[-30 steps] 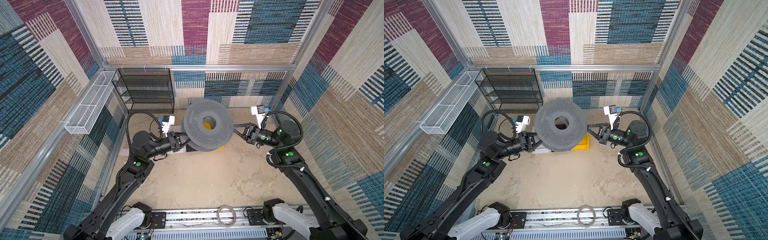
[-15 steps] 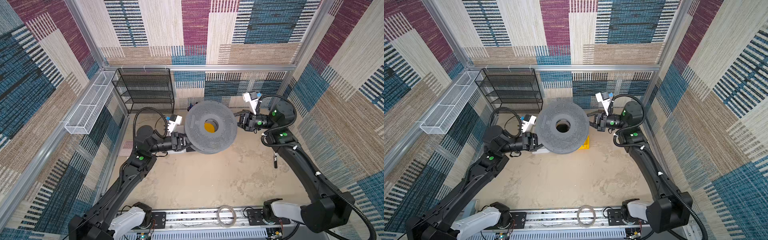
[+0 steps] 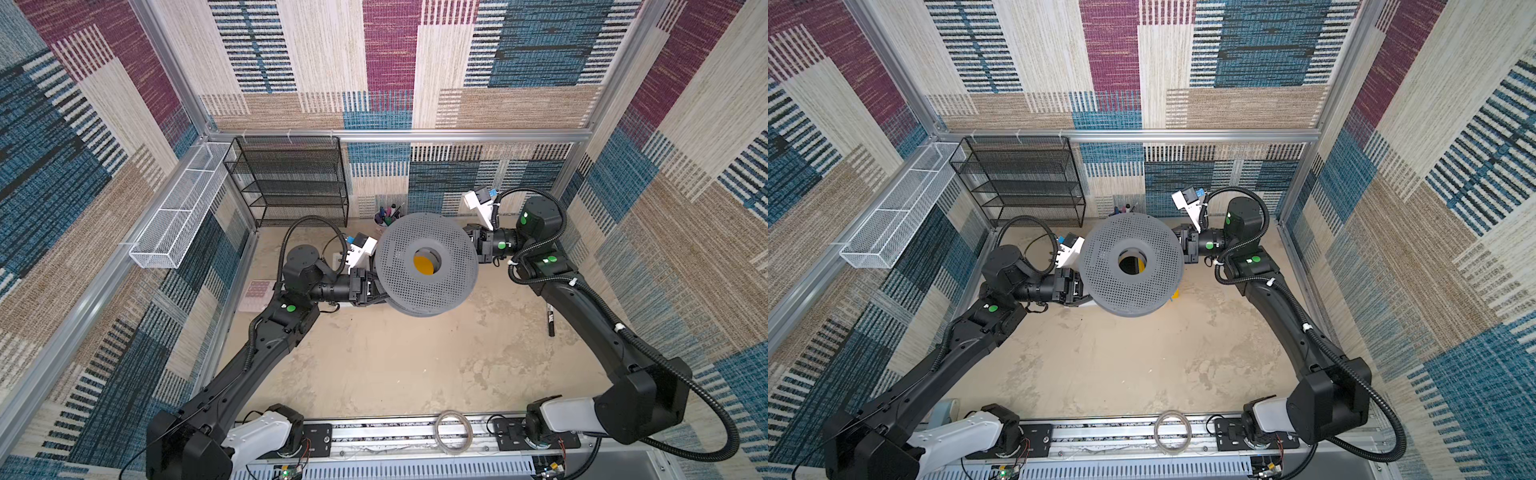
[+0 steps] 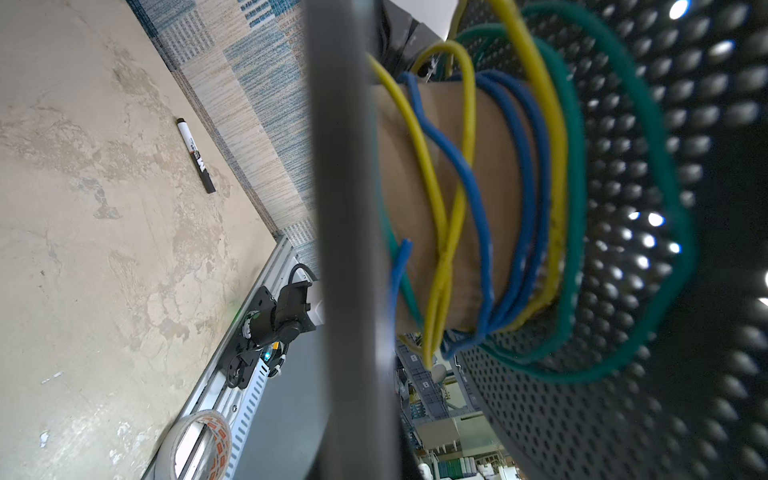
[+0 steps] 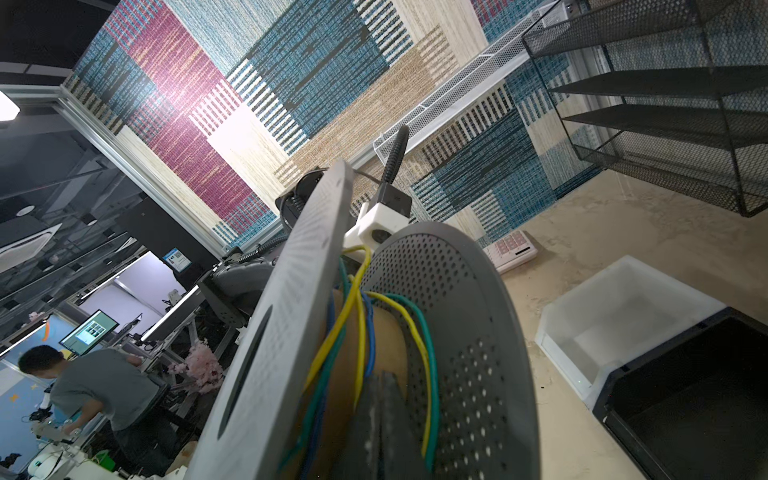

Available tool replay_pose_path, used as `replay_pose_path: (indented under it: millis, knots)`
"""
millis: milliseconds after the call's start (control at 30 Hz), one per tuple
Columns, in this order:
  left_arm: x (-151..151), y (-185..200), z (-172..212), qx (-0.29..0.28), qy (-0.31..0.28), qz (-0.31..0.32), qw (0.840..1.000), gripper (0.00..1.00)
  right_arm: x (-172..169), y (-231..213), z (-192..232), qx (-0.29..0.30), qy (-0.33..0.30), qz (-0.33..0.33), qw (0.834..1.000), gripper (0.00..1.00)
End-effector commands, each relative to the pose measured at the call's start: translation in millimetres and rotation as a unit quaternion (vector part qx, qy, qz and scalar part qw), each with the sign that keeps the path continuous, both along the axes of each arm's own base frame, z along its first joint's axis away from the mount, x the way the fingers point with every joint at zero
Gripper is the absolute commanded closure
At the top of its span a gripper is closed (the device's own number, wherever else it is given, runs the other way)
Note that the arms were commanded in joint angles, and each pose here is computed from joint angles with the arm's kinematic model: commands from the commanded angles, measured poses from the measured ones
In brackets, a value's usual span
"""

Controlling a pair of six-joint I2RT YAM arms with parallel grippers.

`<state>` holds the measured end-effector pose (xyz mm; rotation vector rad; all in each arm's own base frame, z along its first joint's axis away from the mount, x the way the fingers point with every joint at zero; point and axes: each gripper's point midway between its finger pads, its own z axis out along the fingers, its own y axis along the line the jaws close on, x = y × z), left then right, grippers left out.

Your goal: Wrap the cables

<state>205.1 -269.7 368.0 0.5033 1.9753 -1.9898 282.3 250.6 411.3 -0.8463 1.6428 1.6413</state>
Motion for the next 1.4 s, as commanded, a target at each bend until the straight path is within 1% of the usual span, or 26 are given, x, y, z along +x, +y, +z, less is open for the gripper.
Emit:
replay_pose_path:
  millis: [0,167,233,267,300,367,467,567,600,633,700,833,967,1000,1100,1200,1367]
  knots:
    - [-15.5,-0.7,20.7,-0.026,-0.074,-0.039,0.996,1.00,-3.4,4.8,-2.2,-0.002,0.003,0.018,1.000,1.00]
    - [-15.8,3.3,23.5,-0.020,-0.077,-0.021,0.997,1.00,-5.7,5.0,-4.9,-0.005,0.003,0.026,1.000,1.00]
    - [-14.7,10.0,22.1,-0.006,-0.084,0.005,0.996,1.00,-0.6,3.9,-10.5,-0.012,0.004,0.006,1.000,0.89]
    - [-13.6,13.2,21.4,0.000,-0.087,0.017,0.996,1.00,0.9,3.5,-11.4,-0.016,0.001,-0.004,1.000,0.86]
    - [-10.9,16.7,19.3,0.008,-0.083,0.032,0.996,1.00,2.9,1.8,-12.5,-0.019,-0.002,-0.014,1.000,0.79]
    - [-4.7,22.7,17.1,0.018,-0.074,0.056,0.996,1.00,6.1,-2.0,-9.0,-0.023,-0.011,-0.035,0.999,0.61]
    - [6.3,31.5,15.9,0.019,-0.065,0.093,0.993,1.00,12.3,-11.5,0.1,-0.034,-0.036,-0.085,0.995,0.44]
    - [17.1,43.0,19.5,0.014,-0.064,0.133,0.989,1.00,20.0,-29.0,6.0,-0.054,-0.059,-0.150,0.985,0.33]
    - [20.8,47.8,19.4,0.015,-0.064,0.147,0.987,1.00,22.3,-36.6,6.9,-0.063,-0.065,-0.175,0.980,0.18]
    - [23.1,51.9,19.1,0.017,-0.064,0.157,0.985,1.00,24.0,-42.7,5.8,-0.074,-0.070,-0.196,0.975,0.16]
    - [29.6,61.3,13.3,0.030,-0.059,0.181,0.981,1.00,22.7,-54.0,4.5,-0.092,-0.082,-0.228,0.966,0.14]
    - [39.1,73.7,0.9,0.049,-0.051,0.209,0.975,1.00,20.2,-69.9,-1.9,-0.119,-0.092,-0.280,0.948,0.12]
    - [43.3,78.5,-22.0,0.082,-0.041,0.223,0.971,1.00,27.6,-97.0,-10.0,-0.152,-0.093,-0.371,0.912,0.12]
    - [43.4,79.1,-31.4,0.091,-0.036,0.222,0.970,1.00,27.1,-101.0,-12.2,-0.155,-0.092,-0.382,0.906,0.12]
    - [39.8,77.1,-69.6,0.107,-0.001,0.208,0.972,1.00,22.9,-104.5,-16.5,-0.159,-0.090,-0.389,0.903,0.12]
    - [29.4,72.4,-111.9,0.116,0.042,0.186,0.975,1.00,25.4,-108.4,-26.5,-0.173,-0.080,-0.398,0.897,0.12]
    - [2.9,60.6,-179.8,0.159,0.083,0.166,0.970,1.00,31.1,-105.7,-52.6,-0.169,-0.059,-0.395,0.901,0.12]
